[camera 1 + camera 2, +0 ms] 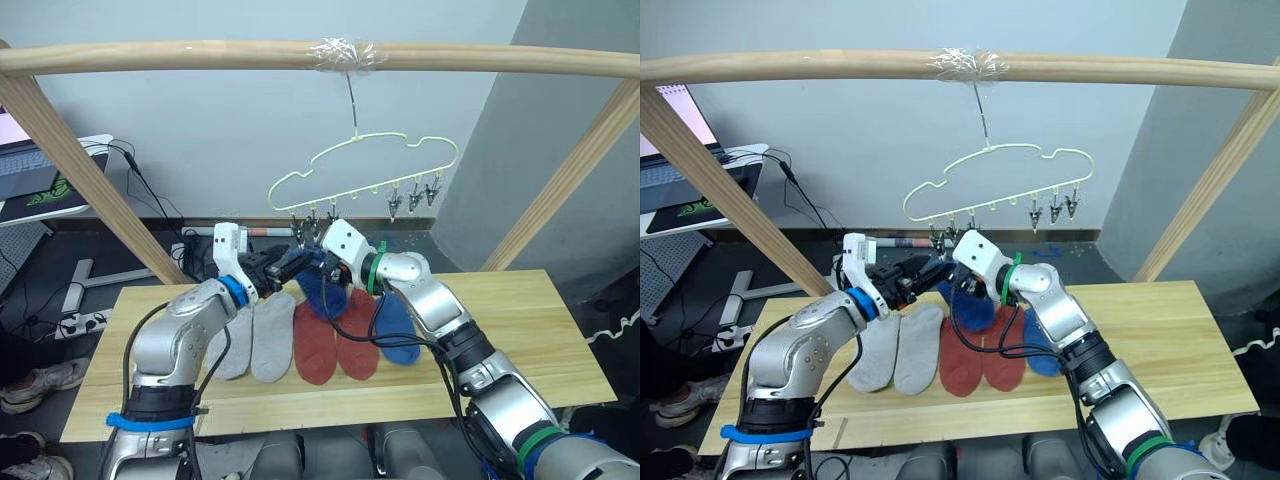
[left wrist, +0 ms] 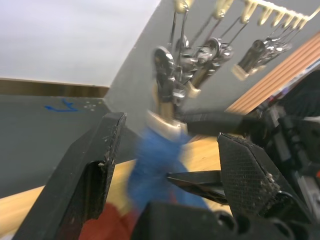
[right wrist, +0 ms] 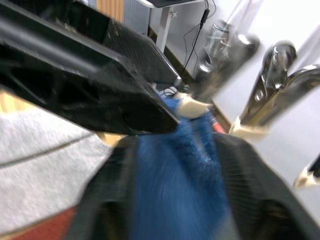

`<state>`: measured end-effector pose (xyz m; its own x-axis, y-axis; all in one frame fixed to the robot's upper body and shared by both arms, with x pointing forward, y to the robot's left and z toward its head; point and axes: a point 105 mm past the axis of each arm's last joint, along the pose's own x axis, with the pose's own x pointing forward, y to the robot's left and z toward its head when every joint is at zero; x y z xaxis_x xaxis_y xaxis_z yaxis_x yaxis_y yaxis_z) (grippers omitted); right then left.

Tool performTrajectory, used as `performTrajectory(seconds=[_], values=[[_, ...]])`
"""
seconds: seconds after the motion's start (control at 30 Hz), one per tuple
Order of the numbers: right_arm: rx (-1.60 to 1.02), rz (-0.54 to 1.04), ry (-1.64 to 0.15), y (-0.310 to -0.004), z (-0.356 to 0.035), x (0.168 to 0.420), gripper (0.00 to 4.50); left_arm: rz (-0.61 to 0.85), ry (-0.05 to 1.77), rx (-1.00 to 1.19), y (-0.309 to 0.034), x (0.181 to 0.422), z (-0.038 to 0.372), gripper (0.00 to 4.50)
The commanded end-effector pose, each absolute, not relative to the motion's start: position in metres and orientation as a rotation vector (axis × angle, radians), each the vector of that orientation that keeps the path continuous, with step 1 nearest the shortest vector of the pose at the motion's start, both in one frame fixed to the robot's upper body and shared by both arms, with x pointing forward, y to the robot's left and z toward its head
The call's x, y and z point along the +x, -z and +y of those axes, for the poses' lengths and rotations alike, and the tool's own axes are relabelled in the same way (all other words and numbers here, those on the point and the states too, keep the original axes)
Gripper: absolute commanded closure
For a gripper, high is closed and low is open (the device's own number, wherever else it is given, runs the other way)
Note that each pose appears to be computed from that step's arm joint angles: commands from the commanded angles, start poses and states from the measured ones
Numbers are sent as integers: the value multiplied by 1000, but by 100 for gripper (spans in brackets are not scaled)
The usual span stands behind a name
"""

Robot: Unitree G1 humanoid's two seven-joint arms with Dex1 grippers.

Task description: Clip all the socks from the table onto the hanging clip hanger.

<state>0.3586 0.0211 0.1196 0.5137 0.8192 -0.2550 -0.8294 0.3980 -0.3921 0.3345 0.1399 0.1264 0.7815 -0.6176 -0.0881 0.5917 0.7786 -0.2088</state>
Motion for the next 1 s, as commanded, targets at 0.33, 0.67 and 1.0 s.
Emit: performTrajectory(seconds=[0.33, 0.67, 1.0], values=[[-610, -85, -1000, -134, -25, 347, 195, -138, 586, 112, -152, 317, 110, 115], [-597, -120, -979, -169, -71, 316, 195, -265, 406, 146, -140, 322, 80, 115], [-581, -113, -927, -186, -88, 314, 189, -284, 253, 122, -142, 340, 87, 231]])
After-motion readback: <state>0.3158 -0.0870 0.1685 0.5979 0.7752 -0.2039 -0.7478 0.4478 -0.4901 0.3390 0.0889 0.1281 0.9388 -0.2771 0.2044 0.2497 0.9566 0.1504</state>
